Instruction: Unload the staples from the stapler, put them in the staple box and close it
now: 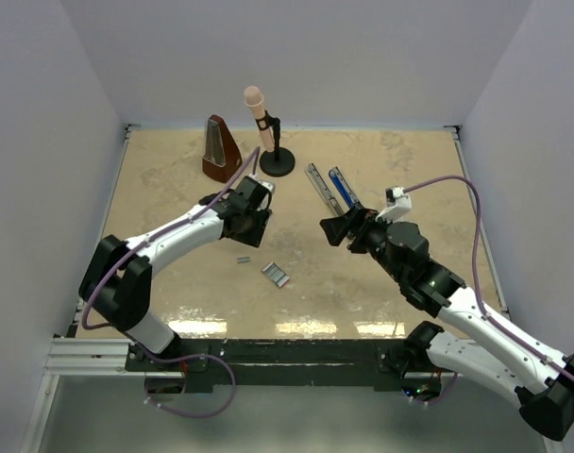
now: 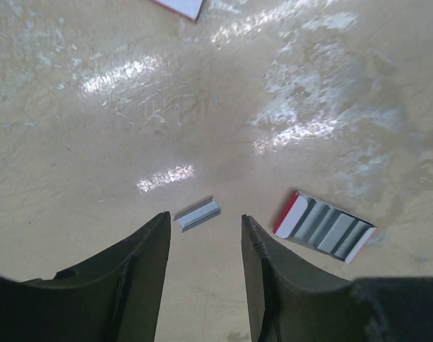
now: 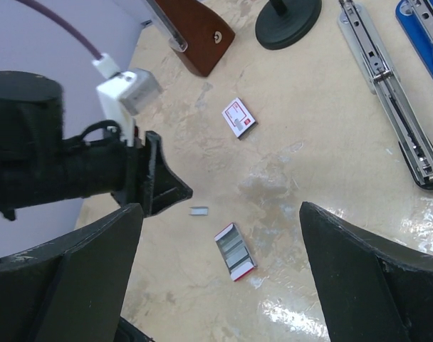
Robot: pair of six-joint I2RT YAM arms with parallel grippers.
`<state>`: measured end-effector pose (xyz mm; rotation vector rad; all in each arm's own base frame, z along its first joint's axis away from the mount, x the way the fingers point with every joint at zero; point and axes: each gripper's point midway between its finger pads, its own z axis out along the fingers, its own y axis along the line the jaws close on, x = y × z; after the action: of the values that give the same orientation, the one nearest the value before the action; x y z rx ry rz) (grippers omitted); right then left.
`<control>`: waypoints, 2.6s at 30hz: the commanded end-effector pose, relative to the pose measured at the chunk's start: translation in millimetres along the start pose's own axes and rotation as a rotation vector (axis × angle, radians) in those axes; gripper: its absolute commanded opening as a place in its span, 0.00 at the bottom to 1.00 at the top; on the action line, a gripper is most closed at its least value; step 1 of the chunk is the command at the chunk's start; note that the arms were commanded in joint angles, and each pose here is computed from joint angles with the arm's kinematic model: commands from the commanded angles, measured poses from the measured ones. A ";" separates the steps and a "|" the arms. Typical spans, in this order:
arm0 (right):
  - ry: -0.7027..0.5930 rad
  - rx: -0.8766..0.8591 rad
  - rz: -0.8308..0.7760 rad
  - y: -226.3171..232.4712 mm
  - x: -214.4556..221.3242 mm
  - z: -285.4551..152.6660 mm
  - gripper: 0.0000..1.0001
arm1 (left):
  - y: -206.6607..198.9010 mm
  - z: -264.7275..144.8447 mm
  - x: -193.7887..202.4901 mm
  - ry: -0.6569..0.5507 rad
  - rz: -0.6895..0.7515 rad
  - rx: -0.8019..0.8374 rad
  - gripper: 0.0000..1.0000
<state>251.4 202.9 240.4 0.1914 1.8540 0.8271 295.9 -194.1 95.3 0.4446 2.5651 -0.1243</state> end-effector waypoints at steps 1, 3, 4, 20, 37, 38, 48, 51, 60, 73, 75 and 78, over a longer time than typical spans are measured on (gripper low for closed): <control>-0.009 -0.052 -0.014 9.1 -1.9 1.4 0.97 | 15.9 18.8 22.7 0.110 0.011 -0.058 0.49; -0.008 -0.051 -0.023 8.3 -1.7 1.8 0.96 | 13.3 23.7 29.5 0.136 0.009 -0.031 0.49; -0.004 -0.051 -0.027 8.1 -0.6 2.3 0.96 | 11.6 25.2 29.4 0.136 0.014 -0.021 0.49; 0.327 -0.236 -0.413 52.1 106.9 82.9 0.86 | 116.5 -18.8 1.4 -0.135 -0.641 0.214 0.49; 0.616 -0.424 -0.959 82.9 230.4 167.5 0.80 | 171.1 -45.4 28.6 -0.337 -0.866 0.202 0.49; 0.627 -0.442 -0.974 83.5 233.7 167.4 0.78 | 170.7 -45.1 29.0 -0.334 -0.867 0.204 0.50; 0.691 -0.444 -1.018 61.3 255.5 170.8 0.72 | 167.3 -46.1 28.4 -0.340 -0.859 0.223 0.50; 0.709 -0.449 -1.013 56.3 260.9 169.9 0.69 | 167.1 -46.7 28.7 -0.341 -0.857 0.222 0.50; 0.758 -0.460 -0.998 40.8 273.9 165.0 0.59 | 168.3 -49.2 28.5 -0.351 -0.853 0.210 0.50; 0.793 -0.448 -1.001 28.5 277.5 156.3 0.47 | 169.0 -50.1 28.1 -0.356 -0.853 0.205 0.50; 0.790 -0.454 -1.000 30.8 276.7 155.6 0.44 | 168.8 -50.0 28.4 -0.354 -0.854 0.205 0.50; 0.787 -0.462 -0.999 31.0 275.9 154.2 0.36 | 169.6 -50.2 28.8 -0.355 -0.854 0.201 0.50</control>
<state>265.4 438.0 21.8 -1.3804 1.9934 0.5695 302.8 -19.6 114.9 -0.5904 2.2647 -0.6948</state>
